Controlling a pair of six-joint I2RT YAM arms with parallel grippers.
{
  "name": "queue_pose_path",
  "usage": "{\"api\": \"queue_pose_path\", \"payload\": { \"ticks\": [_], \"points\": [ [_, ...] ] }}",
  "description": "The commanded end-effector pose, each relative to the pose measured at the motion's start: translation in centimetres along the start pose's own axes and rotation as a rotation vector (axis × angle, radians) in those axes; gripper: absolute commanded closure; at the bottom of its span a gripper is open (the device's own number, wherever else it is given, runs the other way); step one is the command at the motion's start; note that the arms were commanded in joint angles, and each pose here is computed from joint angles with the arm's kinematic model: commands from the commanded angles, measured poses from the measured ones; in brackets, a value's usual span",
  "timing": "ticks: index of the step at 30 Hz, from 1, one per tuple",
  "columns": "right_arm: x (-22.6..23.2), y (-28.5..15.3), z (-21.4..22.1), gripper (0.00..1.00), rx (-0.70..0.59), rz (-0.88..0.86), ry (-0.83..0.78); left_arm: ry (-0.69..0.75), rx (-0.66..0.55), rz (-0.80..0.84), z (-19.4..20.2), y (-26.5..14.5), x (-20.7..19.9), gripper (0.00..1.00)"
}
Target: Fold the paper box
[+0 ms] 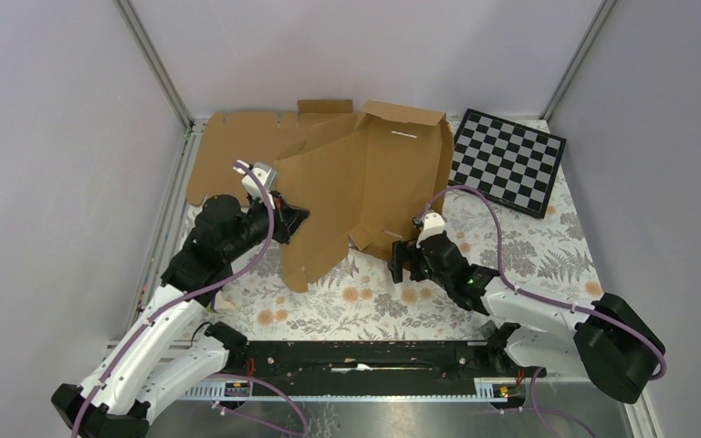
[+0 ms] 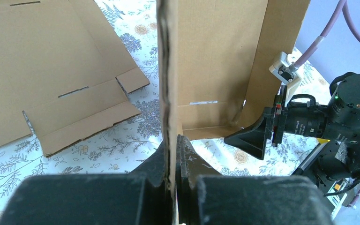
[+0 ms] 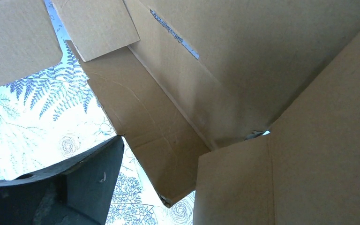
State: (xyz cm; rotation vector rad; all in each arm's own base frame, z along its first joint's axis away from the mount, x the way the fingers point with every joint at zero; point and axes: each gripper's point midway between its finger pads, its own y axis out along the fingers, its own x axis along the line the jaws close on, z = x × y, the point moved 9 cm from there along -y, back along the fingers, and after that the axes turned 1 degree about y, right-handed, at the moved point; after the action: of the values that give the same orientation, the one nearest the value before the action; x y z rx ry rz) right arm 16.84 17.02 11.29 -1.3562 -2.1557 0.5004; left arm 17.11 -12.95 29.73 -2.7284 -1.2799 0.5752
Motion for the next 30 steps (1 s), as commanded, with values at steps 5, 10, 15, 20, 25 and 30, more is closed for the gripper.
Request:
{"api": "queue_pose_path", "payload": {
  "ticks": [5,10,15,20,25,30],
  "points": [
    [0.4,0.0,-1.8,0.0,-0.067,0.005,0.02,0.062,-0.025,0.052,-0.9,-0.4,-0.5,1.0],
    [0.0,-0.4,-1.2,0.01,-0.052,0.015,0.041,0.086,-0.008,0.033,-0.8,-0.5,-0.3,1.0],
    [0.3,-0.6,-0.4,0.0,-0.012,-0.026,0.105,0.125,0.016,0.031,-0.4,-0.4,0.0,1.0],
    [0.3,-0.8,0.4,0.0,0.048,-0.016,0.17,0.172,0.063,0.029,0.2,-0.3,0.4,1.0],
    [-0.2,-0.9,1.3,0.0,0.083,0.019,0.19,0.191,0.068,0.011,0.2,-0.3,0.7,1.0],
    [-0.5,-1.0,2.2,0.0,0.111,0.03,0.197,0.2,0.068,0.01,0.2,-0.3,0.7,1.0]
  ]
}}
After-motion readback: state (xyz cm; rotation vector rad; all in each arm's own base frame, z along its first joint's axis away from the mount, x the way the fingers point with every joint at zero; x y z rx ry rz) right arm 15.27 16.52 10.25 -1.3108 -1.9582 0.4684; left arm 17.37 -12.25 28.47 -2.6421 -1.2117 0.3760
